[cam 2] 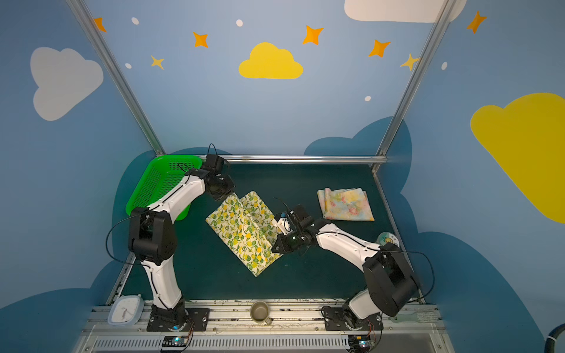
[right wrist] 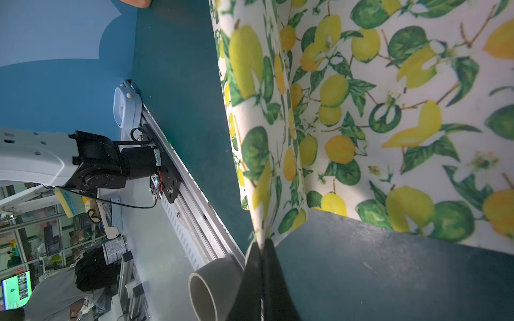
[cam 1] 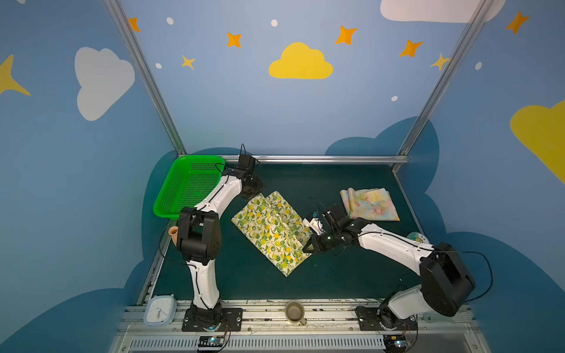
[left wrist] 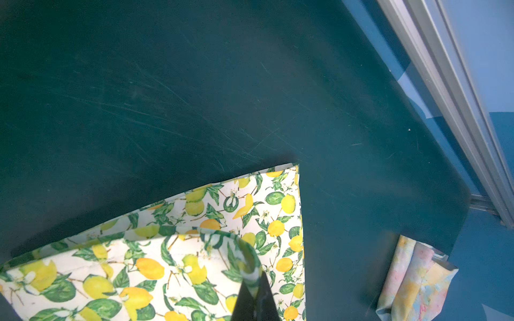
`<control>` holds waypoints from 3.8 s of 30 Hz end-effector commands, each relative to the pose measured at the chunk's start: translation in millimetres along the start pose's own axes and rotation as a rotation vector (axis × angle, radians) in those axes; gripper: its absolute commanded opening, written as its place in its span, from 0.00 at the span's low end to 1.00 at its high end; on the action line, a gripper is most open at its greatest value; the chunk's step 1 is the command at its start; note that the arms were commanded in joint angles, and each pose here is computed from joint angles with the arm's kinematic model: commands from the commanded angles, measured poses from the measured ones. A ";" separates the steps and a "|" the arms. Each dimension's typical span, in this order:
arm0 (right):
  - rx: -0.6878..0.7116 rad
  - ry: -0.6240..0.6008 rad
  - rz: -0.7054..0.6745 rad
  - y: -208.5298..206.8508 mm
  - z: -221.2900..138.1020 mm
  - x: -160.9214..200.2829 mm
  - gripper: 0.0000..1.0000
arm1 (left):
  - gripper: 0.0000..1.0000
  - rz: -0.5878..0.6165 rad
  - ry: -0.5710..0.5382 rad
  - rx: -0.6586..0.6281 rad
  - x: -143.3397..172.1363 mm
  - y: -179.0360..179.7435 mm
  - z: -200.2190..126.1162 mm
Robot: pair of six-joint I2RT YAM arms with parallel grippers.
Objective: Fold and stack skirts
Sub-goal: Fold the skirt at the center of the table.
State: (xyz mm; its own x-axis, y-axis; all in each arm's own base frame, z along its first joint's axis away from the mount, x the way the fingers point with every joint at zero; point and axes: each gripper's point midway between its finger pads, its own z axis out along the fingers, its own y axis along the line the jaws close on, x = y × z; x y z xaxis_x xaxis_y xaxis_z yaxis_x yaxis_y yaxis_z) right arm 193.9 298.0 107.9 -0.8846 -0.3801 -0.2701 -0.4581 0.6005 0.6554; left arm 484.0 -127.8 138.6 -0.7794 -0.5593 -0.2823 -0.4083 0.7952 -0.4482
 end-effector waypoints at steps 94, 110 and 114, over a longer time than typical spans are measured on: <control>0.236 0.133 0.165 -58.4 -12.4 4.1 0.00 | 0.04 -0.003 -0.014 -0.055 -37.3 -29.7 90.7; 0.351 0.166 0.188 -79.1 -13.7 -1.1 0.00 | 0.04 0.000 0.005 -0.056 -33.3 -34.6 109.0; 0.362 0.175 0.193 -82.4 -12.3 0.4 0.00 | 0.04 0.010 0.004 -0.046 -33.8 -41.3 108.6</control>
State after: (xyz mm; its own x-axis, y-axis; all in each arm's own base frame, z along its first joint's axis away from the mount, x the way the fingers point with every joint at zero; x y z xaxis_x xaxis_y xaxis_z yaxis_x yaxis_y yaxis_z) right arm 252.2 257.8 73.4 -0.9365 -0.3198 -0.1437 -0.3502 0.8328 0.4287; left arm 556.5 -181.8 62.4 -0.8273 -0.5278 -0.1921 -0.4226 0.8101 -0.4063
